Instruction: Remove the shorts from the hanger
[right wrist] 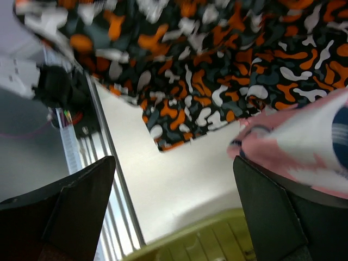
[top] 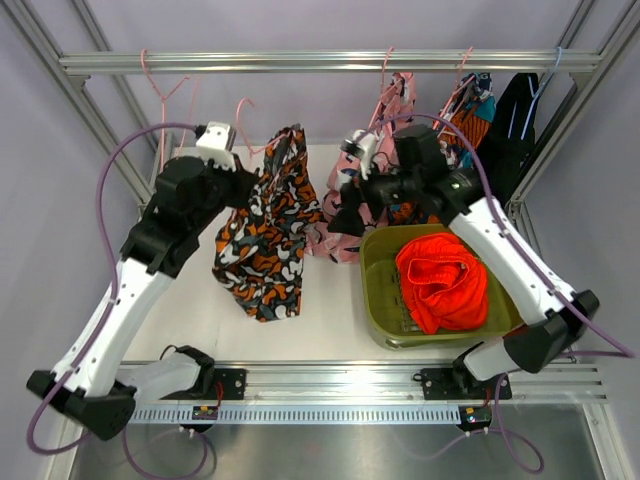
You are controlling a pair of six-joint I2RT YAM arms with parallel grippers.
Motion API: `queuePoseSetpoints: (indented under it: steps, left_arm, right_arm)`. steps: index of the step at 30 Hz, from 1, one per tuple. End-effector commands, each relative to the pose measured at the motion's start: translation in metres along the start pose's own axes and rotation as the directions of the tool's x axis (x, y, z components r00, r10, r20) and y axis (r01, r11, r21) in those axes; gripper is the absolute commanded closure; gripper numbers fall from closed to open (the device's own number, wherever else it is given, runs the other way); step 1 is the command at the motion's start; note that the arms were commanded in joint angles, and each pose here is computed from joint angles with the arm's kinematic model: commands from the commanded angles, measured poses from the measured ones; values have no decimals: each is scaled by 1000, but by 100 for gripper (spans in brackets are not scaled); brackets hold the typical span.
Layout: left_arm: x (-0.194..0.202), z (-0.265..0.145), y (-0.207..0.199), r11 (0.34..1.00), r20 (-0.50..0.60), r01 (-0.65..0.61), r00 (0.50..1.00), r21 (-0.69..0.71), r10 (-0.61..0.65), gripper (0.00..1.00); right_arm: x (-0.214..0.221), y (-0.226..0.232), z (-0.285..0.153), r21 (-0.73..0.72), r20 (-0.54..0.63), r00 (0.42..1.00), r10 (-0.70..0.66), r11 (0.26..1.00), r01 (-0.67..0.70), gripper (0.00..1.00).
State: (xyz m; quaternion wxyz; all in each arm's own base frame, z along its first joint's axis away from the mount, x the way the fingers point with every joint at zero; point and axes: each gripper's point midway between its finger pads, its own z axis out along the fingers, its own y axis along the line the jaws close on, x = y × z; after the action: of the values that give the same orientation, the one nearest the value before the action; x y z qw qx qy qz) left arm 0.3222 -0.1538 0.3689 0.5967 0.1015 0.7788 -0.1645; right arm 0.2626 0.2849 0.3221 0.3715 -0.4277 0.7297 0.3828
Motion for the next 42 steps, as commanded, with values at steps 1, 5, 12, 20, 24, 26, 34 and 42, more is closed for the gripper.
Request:
queuePoseSetpoints:
  steps: [1,5,12,20,24,26,34,42]
  left_arm:
    - [-5,-30,-19,991,68,69,995,115,-78,100]
    - [16,-49,-18,986,64,115,990,124,-123,100]
    - [35,-70,-16,980,65,148,985,135,-158,100]
    - [39,-88,-11,981,76,156,983,113,-165,100]
    - [43,-95,-8,981,83,166,981,104,-175,100]
    - [43,-97,-8,979,84,172,980,108,-181,100]
    - [46,-101,-15,975,79,167,980,148,-180,100]
    - [55,-112,-8,979,70,166,982,119,-175,100]
  right_arm:
    - [-47,-14,14,169,100,977,188,965,-203,1]
    - [-96,-18,30,165,228,921,316,920,-357,1]
    - [-109,-8,82,144,211,872,441,868,-474,0]
    - [-93,-35,111,322,203,917,342,862,-393,14]
    - [-90,-39,115,333,184,939,291,880,-338,20]
    - [-87,-42,119,338,175,942,288,881,-332,28]
    - [-96,-58,142,356,204,943,264,877,-322,43]
    - [-109,-80,127,461,247,957,155,849,-257,100]
